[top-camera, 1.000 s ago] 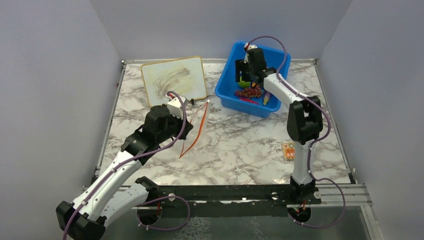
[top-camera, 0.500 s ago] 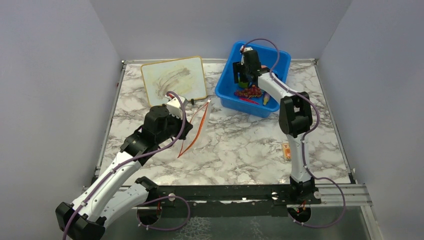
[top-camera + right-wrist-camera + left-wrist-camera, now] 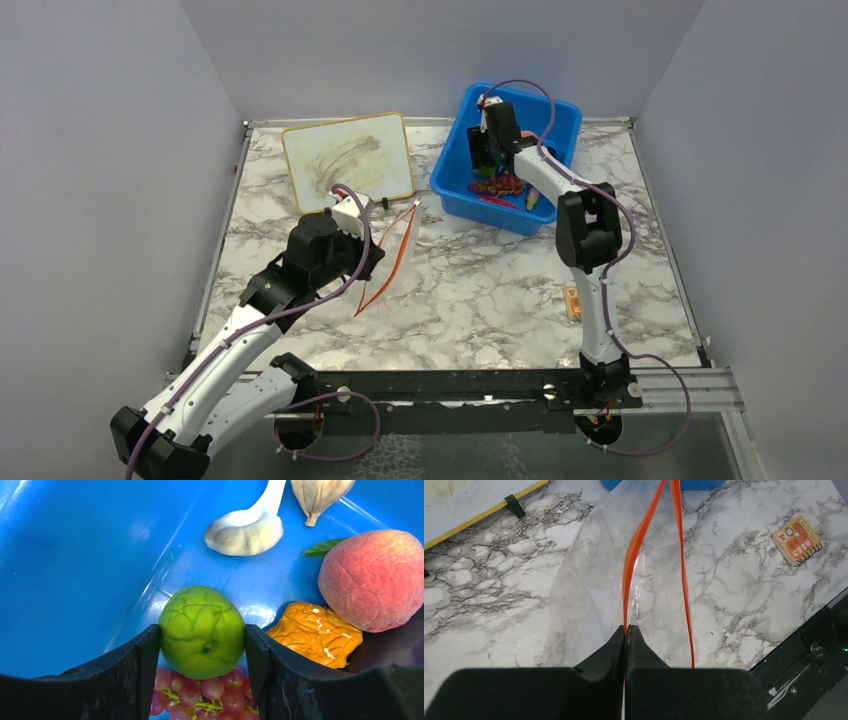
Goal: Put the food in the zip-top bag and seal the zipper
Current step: Pick up the fake vegetable from the bin.
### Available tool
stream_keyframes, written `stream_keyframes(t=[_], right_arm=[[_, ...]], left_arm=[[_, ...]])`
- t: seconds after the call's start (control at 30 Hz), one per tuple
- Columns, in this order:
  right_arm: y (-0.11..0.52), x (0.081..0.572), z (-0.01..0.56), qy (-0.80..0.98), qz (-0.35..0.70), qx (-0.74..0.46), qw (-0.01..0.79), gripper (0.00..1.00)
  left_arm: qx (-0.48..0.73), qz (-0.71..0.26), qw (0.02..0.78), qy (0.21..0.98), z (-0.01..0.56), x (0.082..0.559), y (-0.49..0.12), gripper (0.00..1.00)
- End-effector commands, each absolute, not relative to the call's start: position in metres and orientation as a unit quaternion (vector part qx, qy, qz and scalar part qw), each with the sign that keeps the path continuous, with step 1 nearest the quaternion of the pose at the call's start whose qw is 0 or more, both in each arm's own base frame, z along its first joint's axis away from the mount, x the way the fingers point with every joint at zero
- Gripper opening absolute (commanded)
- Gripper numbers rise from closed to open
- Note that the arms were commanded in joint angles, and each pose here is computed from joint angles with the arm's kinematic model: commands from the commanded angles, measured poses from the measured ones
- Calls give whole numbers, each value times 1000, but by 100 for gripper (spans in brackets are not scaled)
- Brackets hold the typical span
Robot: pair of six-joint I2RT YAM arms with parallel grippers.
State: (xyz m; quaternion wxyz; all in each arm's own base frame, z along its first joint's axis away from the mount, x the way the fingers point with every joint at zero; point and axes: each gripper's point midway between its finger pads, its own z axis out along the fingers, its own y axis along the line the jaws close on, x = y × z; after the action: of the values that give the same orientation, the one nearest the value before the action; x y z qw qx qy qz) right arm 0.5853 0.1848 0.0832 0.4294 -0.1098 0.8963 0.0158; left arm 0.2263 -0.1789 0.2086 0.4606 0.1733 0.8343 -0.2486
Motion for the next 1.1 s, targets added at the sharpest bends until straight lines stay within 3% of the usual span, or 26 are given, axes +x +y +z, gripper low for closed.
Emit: stream_keyframes(t=[0.0, 0.27, 0.67, 1.07], right_arm=[[183, 584, 78, 899, 21, -113, 422, 52], [177, 575, 108, 890, 17, -109, 443, 37], [162, 543, 154, 879, 18, -90, 468, 30], [169, 464, 210, 858, 123, -71, 493, 27]], left_arm=[[170, -240, 477, 828, 212, 229, -174, 0], [167, -237, 481, 827, 214, 230, -172, 0], [156, -228, 484, 830, 212, 232, -168, 0], [108, -229, 485, 837, 214, 240, -166, 0]])
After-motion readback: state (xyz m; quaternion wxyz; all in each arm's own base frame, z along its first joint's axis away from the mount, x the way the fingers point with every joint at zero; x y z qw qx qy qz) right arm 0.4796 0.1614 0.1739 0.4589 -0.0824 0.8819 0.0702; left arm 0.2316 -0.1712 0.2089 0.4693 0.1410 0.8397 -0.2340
